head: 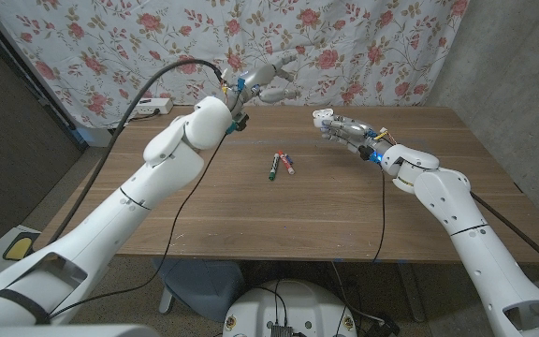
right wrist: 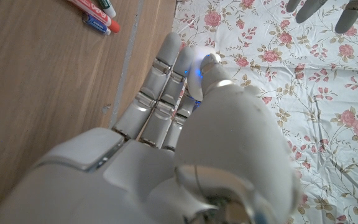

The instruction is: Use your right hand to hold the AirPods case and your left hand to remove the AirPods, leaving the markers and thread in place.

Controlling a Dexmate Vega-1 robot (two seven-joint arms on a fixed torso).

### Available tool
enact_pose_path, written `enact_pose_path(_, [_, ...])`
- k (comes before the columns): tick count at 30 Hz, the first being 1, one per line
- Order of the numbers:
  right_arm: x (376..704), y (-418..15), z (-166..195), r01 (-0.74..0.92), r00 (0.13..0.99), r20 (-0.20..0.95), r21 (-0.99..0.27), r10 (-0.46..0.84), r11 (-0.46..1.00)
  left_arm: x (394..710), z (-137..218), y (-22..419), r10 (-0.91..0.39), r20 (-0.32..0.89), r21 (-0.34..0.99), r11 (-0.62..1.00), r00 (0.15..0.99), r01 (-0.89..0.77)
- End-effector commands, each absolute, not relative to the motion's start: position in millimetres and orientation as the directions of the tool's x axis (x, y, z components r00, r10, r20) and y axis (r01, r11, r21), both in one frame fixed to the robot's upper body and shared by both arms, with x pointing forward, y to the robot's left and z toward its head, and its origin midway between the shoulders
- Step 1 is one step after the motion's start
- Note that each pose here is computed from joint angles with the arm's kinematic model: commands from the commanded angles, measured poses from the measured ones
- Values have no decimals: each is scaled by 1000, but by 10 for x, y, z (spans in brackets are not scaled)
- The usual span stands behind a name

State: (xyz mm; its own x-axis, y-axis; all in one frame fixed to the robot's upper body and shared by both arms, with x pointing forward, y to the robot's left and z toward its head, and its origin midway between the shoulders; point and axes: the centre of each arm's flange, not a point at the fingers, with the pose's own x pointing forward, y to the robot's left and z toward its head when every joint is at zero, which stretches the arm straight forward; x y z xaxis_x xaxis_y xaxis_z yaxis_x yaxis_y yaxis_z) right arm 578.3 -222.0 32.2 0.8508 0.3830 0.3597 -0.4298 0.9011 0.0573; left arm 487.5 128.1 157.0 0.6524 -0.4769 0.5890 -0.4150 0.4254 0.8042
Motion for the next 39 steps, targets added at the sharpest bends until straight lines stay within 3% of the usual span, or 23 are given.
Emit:
enact_pose_path(1, [5786, -2230, 321, -435, 848, 362, 58, 387, 899, 4768, 1814, 1214, -516, 530, 847, 287, 672, -447])
enact_pose_path(11, [5807, -2199, 307, -440, 845, 371, 69, 386, 896, 4725, 1929, 1249, -510, 535, 843, 270, 674, -465])
enact_pose_path(25, [5801, -2183, 326, -439, 843, 376, 67, 385, 896, 4710, 2084, 1077, -548, 385, 904, 62, 742, -423])
enact_pose_path(39, [5818, -2196, 329, -441, 843, 375, 71, 386, 895, 4612, 2160, 969, -537, 367, 889, -38, 759, -457])
